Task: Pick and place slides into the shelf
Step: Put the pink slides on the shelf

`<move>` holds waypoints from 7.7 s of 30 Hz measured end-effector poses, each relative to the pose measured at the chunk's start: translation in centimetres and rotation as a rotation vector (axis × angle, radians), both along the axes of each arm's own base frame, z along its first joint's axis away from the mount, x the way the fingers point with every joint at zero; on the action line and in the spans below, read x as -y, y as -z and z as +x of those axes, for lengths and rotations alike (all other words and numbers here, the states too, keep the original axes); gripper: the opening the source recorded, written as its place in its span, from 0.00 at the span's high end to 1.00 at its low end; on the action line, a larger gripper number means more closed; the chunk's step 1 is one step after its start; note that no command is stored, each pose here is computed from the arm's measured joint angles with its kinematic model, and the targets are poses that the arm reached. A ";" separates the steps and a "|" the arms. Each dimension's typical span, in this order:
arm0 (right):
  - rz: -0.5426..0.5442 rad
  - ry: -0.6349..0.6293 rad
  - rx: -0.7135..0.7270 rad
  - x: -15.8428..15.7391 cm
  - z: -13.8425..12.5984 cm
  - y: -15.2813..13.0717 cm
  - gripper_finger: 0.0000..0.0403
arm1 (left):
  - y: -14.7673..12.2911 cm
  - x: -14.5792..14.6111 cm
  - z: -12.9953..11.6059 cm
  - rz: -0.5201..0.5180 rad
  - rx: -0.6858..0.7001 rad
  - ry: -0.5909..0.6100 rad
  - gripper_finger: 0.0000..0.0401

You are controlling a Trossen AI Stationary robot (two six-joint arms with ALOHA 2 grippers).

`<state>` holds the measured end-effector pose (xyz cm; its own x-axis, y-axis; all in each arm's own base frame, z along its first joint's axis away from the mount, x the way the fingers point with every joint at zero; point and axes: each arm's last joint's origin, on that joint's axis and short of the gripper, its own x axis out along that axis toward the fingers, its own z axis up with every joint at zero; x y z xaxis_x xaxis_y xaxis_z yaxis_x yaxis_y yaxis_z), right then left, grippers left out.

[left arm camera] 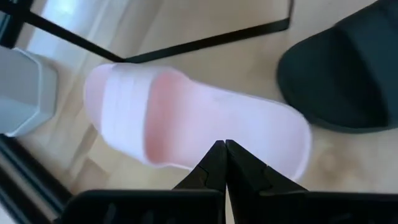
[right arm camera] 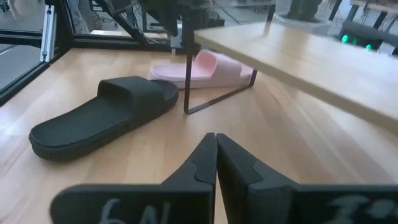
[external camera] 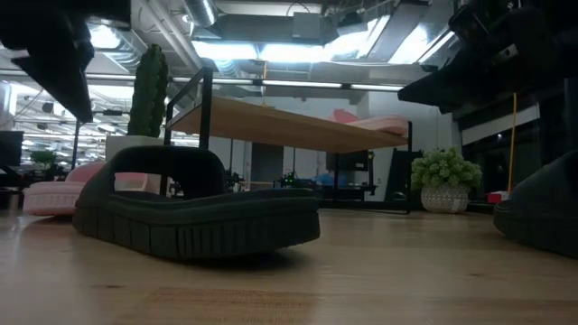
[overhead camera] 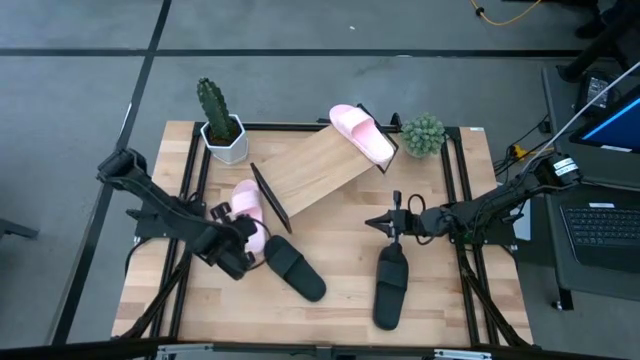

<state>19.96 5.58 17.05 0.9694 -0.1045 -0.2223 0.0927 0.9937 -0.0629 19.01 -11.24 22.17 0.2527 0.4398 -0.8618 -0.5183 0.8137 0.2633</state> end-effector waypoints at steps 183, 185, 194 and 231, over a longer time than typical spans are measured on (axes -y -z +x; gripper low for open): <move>-0.011 0.001 -0.043 -0.1 0.3 0.9 0.96 | 6.5 -3.2 -2.6 0.359 -0.197 0.085 0.78; -0.011 0.001 -0.043 -0.1 0.3 0.9 0.96 | 6.6 -3.3 -2.7 0.364 -0.204 0.083 0.78; -0.007 0.000 -0.027 -0.1 0.3 0.7 0.96 | 7.1 -4.5 -2.7 0.365 -0.230 0.024 0.78; -0.007 0.000 -0.022 -0.1 0.3 0.6 0.96 | 7.1 -4.6 -2.3 0.342 -0.212 0.004 0.99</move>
<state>20.29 5.70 16.41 0.9644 -0.1057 -0.2425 0.0909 0.9933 -0.0714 16.72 -6.59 15.08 0.0871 0.7100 -0.6988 -0.4207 0.6621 0.6202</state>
